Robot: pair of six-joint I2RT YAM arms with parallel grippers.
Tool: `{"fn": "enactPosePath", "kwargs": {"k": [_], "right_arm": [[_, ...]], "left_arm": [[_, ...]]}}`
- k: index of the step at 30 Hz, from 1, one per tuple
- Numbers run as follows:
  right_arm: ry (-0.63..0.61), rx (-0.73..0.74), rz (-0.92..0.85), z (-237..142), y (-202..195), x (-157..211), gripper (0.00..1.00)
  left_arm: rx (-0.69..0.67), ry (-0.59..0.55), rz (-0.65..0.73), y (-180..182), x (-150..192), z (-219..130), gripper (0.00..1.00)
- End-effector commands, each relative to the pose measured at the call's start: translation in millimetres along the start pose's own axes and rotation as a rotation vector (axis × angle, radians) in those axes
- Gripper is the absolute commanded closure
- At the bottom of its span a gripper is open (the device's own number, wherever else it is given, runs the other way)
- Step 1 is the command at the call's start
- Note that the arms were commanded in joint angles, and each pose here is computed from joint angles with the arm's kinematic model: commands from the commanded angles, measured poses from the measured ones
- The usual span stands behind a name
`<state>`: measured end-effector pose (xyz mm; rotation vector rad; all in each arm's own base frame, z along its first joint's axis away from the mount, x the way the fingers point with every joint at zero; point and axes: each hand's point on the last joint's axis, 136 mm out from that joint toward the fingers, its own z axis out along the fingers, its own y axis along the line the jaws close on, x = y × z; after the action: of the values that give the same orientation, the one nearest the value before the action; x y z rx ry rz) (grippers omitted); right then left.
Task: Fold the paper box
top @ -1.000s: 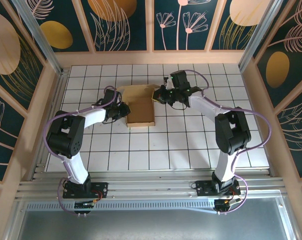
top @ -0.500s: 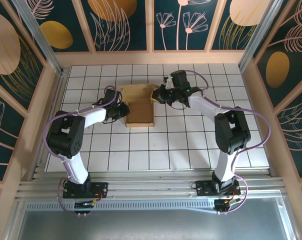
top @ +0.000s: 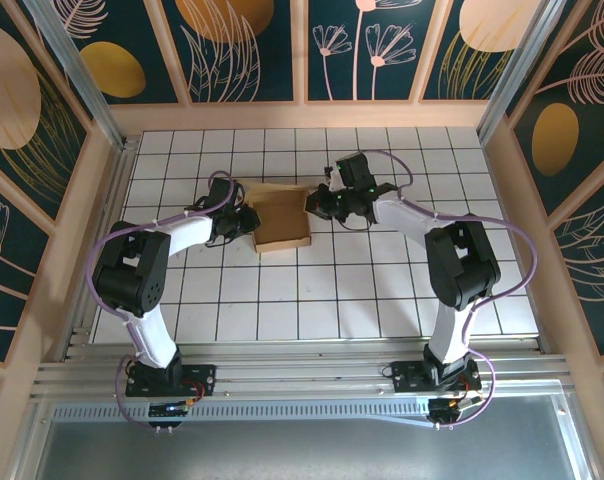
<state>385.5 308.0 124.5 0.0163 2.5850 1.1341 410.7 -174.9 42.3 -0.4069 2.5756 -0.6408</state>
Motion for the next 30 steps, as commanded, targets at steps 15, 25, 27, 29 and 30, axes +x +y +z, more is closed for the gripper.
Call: {"fn": "enactPosePath", "kwargs": {"k": [15, 25, 27, 29, 30], "right_arm": [[-0.09, 0.16, -0.02, -8.5, 2.3, -5.9, 0.93], [-0.125, 0.215, -0.021, -7.1, 0.0, -19.9, 0.93], [-0.122, 0.218, -0.02, -5.6, 1.1, -21.8, 0.93], [-0.121, 0.223, -0.025, -4.6, 1.8, -24.3, 0.93], [-0.12, 0.222, -0.029, -4.6, 2.7, -24.9, 0.93]], "left_arm": [[0.145, 0.046, 0.134, -28.3, 39.4, -36.9, 0.55], [-0.018, -0.119, 0.073, 19.1, 45.9, -96.3, 0.55], [-0.003, -0.173, 0.064, 19.4, 43.2, -112.8, 0.55], [0.005, -0.238, 0.05, 20.9, 38.1, -131.4, 0.55], [-0.003, -0.264, 0.036, 24.2, 34.6, -138.5, 0.56]]}}
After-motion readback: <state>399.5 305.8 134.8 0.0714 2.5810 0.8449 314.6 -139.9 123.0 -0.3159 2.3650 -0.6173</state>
